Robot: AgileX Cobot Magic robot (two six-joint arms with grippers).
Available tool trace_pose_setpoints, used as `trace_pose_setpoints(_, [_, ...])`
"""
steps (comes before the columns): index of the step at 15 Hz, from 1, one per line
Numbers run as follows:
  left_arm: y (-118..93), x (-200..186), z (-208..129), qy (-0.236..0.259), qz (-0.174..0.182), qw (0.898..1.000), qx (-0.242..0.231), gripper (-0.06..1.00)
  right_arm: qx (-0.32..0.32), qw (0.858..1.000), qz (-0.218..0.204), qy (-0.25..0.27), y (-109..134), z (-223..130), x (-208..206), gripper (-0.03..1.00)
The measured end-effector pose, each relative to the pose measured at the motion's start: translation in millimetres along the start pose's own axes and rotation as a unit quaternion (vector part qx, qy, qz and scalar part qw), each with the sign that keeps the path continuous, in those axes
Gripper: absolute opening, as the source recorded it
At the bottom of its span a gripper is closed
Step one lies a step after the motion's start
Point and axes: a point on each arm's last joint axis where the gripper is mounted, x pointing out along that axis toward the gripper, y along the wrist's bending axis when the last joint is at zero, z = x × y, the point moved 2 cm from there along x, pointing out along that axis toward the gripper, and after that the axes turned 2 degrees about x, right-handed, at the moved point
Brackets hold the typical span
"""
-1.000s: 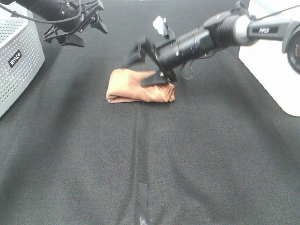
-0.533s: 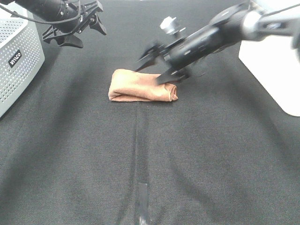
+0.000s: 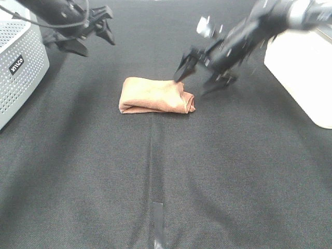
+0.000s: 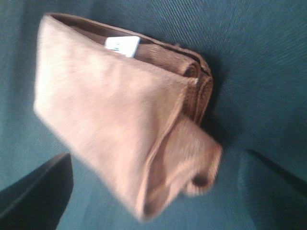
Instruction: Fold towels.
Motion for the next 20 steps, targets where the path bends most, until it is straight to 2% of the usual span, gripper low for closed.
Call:
trace_pose_setpoints(1, [-1.5,-6.9,0.7,0.002,0.004,1.000,0.008,0.73,-0.013,1.000,-0.012,-0.001,7.4,2.2,-16.9,0.87])
trace_pose_setpoints(2, [-7.7,-31.3,1.0,0.013,0.012,0.999,0.029,0.73,-0.026,0.999,-0.034,-0.004,18.2,4.8,-43.7,0.87])
trace_pose_setpoints(5, [-19.2,-74.3,-2.5,0.037,0.018,0.998,0.055,0.73,-0.033,0.997,-0.069,0.014,35.9,-1.0,-88.0,0.87])
trace_pose_setpoints(7, [-27.4,-110.2,-1.8,0.027,0.029,0.996,0.076,0.73,-0.039,0.996,-0.085,0.006,47.8,-2.9,-114.9,0.87])
trace_pose_setpoints(11, [-32.6,-174.3,-5.5,0.008,0.082,0.990,0.116,0.73,-0.036,0.990,-0.136,-0.021,64.1,-20.0,-165.4,0.87])
trace_pose_setpoints(13, [-32.4,-207.2,-10.2,-0.019,0.116,0.983,0.138,0.73,-0.035,0.987,-0.157,-0.021,73.5,-48.5,-193.0,0.87])
trace_pose_setpoints(15, [-32.7,-232.0,-28.2,-0.024,0.127,0.981,0.143,0.73,-0.035,0.985,-0.169,-0.024,82.4,-78.3,-215.6,0.87])
trace_pose_setpoints(20, [-21.9,-278.8,-124.9,0.007,0.132,0.982,0.133,0.73,-0.051,0.981,-0.181,-0.054,106.8,-179.0,-270.9,0.87])
